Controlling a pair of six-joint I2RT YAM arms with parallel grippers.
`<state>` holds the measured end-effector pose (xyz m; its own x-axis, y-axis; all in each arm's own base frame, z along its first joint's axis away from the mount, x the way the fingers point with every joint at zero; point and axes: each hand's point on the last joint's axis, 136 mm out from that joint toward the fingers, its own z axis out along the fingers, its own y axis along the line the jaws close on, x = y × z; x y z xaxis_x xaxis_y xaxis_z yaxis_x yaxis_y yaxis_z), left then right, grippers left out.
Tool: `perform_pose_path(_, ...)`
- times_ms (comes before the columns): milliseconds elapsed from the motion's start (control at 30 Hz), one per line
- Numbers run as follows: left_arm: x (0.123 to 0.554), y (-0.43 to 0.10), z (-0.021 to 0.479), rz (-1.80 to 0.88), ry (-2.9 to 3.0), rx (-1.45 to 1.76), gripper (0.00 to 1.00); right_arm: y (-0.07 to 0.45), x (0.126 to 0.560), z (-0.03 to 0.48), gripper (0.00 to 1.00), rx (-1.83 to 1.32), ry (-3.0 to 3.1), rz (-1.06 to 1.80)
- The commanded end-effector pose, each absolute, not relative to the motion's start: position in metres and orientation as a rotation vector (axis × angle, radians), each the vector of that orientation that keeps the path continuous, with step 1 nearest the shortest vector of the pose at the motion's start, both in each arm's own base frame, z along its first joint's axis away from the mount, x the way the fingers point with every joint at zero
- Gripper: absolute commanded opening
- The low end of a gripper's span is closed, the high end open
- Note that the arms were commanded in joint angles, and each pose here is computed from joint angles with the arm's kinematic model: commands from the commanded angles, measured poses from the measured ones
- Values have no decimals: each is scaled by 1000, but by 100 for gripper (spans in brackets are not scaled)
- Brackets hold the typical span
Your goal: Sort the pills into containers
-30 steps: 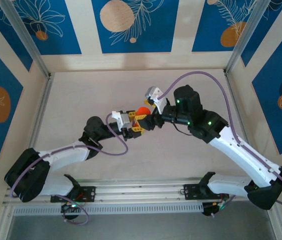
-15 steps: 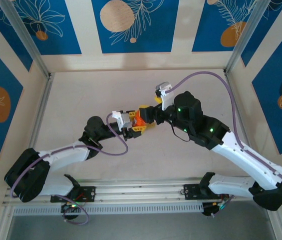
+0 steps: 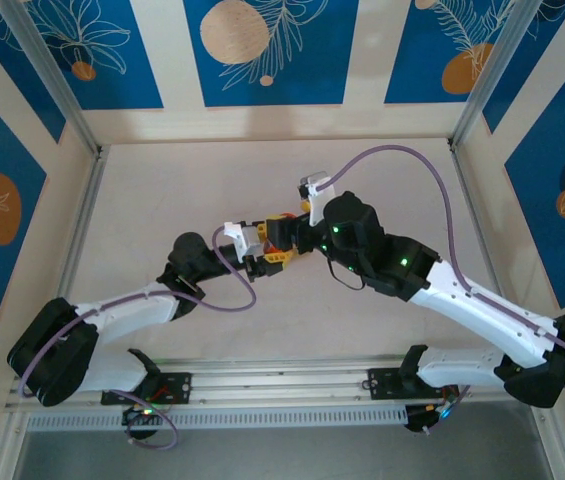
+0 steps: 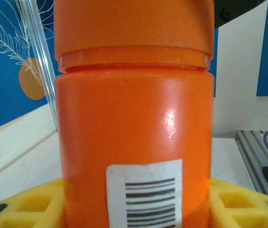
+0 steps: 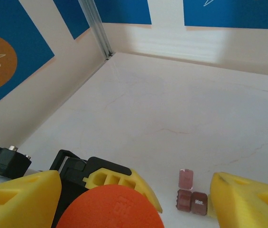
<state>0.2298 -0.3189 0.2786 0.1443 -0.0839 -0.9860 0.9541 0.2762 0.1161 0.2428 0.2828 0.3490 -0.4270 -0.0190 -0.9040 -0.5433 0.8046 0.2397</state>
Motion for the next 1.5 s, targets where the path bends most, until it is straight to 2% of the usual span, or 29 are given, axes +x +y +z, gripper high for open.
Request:
perform_pose_path(0, 228, -314, 294, -934, 1099, 983, 0, 280, 244, 364, 82, -386, 1909, 599)
perform_pose_path(267, 228, -313, 296, -931, 1094, 981, 0, 282, 240, 358, 75, -412, 1920, 585)
perform_pose_path(433, 228, -313, 297, -929, 1094, 979, 0, 282, 237, 357, 74, -419, 1924, 587)
perform_pose_path(867, 227, -311, 300, -927, 1087, 972, 0, 294, 230, 355, 52, -495, 1890, 640)
perform_pose_path(1133, 224, -311, 302, -935, 1071, 976, 0, 313, 201, 359, 40, -815, 1716, 892)
perform_pose_path(1367, 218, -312, 305, -966, 1042, 989, 0, 313, 160, 341, 40, -1302, 1512, 1004)
perform_pose_path(1467, 215, -314, 306, -987, 1028, 998, 0, 306, 157, 336, 40, -1414, 1434, 1040)
